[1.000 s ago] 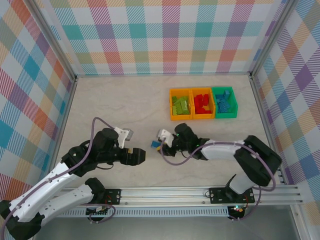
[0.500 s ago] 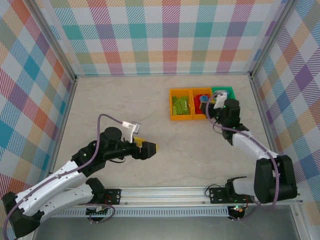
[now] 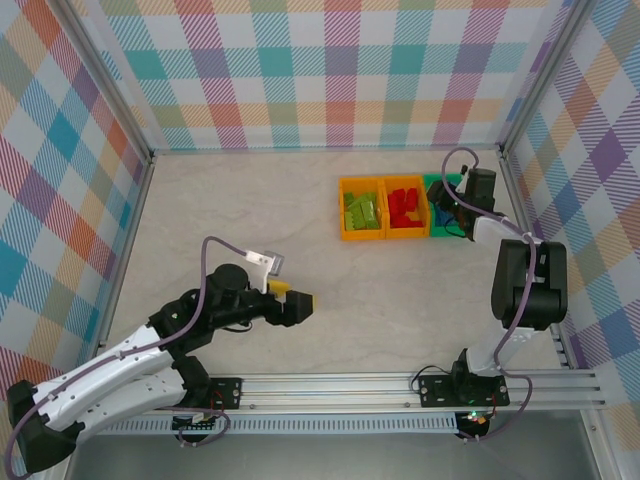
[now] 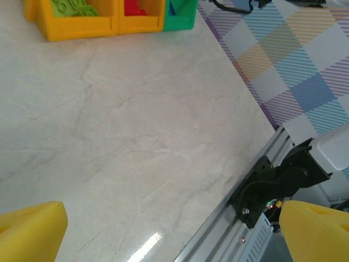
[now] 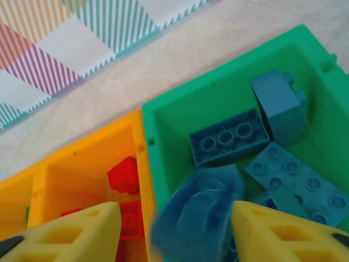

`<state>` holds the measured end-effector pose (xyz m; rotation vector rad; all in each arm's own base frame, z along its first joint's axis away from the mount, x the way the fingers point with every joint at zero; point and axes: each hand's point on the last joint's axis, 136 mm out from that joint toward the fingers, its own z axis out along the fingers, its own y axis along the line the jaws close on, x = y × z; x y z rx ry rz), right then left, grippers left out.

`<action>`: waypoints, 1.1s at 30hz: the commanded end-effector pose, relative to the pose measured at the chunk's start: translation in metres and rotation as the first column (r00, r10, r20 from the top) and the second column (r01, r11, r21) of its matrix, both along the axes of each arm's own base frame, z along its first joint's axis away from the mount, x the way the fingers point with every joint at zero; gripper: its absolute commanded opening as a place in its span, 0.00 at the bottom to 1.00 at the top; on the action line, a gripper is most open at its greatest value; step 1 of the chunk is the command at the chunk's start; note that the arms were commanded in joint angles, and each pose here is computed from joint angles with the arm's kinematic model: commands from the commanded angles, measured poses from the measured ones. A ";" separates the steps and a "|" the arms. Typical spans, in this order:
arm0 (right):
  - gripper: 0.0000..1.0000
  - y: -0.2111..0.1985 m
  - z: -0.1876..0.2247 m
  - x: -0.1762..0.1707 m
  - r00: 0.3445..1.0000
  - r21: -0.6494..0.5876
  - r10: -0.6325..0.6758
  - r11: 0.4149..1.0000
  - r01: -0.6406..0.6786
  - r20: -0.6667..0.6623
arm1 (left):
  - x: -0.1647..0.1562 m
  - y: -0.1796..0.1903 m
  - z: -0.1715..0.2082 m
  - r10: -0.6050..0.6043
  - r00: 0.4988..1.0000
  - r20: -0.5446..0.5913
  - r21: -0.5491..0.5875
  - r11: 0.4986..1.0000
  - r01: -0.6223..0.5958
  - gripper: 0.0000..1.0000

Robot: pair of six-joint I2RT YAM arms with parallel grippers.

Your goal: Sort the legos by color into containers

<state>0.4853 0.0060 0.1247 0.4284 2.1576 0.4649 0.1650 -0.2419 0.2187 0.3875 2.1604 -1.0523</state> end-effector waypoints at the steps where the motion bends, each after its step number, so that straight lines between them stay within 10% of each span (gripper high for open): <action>1: 0.63 0.001 0.031 0.000 0.999 0.039 -0.003 0.999 0.001 0.047 | 0.006 0.014 -0.010 0.055 0.997 0.051 0.073 0.996 -0.058 1.00; 6: 0.77 0.017 0.046 -0.042 0.995 0.098 0.044 0.994 -0.052 0.085 | 0.036 0.050 -0.024 0.266 0.955 0.132 0.204 0.935 -0.289 1.00; 8: 1.00 0.023 0.046 -0.065 0.994 0.087 0.068 0.993 -0.075 0.080 | 0.050 0.073 -0.027 0.364 0.908 0.206 0.265 0.873 -0.410 1.00; 17: 1.00 -0.031 0.005 -0.141 0.987 -0.201 -0.159 0.967 0.155 -0.001 | 0.104 0.152 -0.039 0.467 0.636 0.614 0.373 0.539 -0.755 1.00; 26: 1.00 -0.022 -0.018 -0.109 0.981 -0.333 -0.008 0.940 0.073 0.193 | 0.155 0.206 -0.058 0.569 0.580 0.584 0.357 0.461 -0.812 1.00; 33: 1.00 0.011 -0.029 -0.089 0.939 -0.438 0.170 0.899 -0.024 0.297 | 0.194 0.225 -0.103 0.614 0.628 0.478 0.316 0.547 -0.775 1.00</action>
